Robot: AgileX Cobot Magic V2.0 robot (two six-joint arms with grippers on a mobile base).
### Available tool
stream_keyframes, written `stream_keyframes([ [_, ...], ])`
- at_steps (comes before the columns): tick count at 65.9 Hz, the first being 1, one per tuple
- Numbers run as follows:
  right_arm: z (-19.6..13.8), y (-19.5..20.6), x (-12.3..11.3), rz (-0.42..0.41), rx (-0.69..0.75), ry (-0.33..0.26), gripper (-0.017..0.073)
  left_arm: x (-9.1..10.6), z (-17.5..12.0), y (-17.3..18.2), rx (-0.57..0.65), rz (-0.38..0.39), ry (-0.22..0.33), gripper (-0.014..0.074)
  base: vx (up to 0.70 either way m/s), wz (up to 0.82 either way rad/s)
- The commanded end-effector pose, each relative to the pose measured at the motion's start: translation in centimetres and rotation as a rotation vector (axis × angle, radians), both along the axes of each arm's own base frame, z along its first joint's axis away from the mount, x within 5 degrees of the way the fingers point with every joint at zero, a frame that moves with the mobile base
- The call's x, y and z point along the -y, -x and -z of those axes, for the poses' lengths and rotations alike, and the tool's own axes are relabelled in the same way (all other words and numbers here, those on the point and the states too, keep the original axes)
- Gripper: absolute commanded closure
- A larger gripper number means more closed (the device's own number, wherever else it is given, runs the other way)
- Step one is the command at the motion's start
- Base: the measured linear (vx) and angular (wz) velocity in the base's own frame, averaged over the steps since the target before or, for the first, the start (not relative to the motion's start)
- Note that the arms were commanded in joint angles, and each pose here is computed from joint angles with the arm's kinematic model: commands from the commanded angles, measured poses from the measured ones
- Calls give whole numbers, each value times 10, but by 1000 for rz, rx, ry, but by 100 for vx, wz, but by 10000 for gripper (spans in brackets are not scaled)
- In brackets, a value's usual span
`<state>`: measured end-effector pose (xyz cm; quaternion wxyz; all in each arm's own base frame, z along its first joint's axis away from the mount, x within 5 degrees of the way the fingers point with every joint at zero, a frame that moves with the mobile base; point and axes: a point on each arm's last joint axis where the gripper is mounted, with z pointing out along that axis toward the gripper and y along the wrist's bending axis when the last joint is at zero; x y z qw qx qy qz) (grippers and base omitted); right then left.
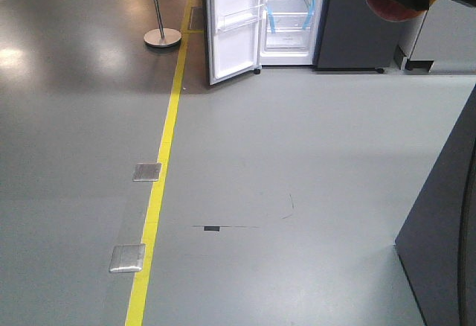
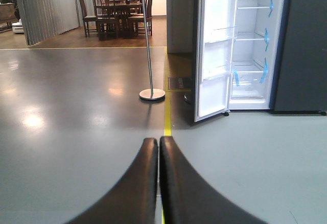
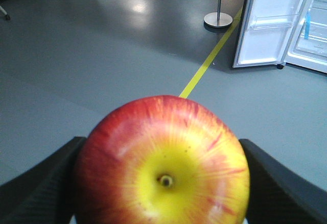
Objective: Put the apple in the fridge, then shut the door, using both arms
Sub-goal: 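Keep driving toward the refrigerator with the apple held up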
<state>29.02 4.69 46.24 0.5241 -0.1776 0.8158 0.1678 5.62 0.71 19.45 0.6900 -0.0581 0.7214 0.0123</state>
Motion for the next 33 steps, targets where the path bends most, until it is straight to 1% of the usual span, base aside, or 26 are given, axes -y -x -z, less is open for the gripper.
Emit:
stream_keyframes([
  [1, -24, 10, 1, 25, 111, -47, 438, 3, -13, 1, 95, 31, -1, 600, 9, 0],
  [33, -24, 10, 1, 25, 111, -47, 438, 3, -13, 1, 95, 31, -1, 600, 8, 1],
])
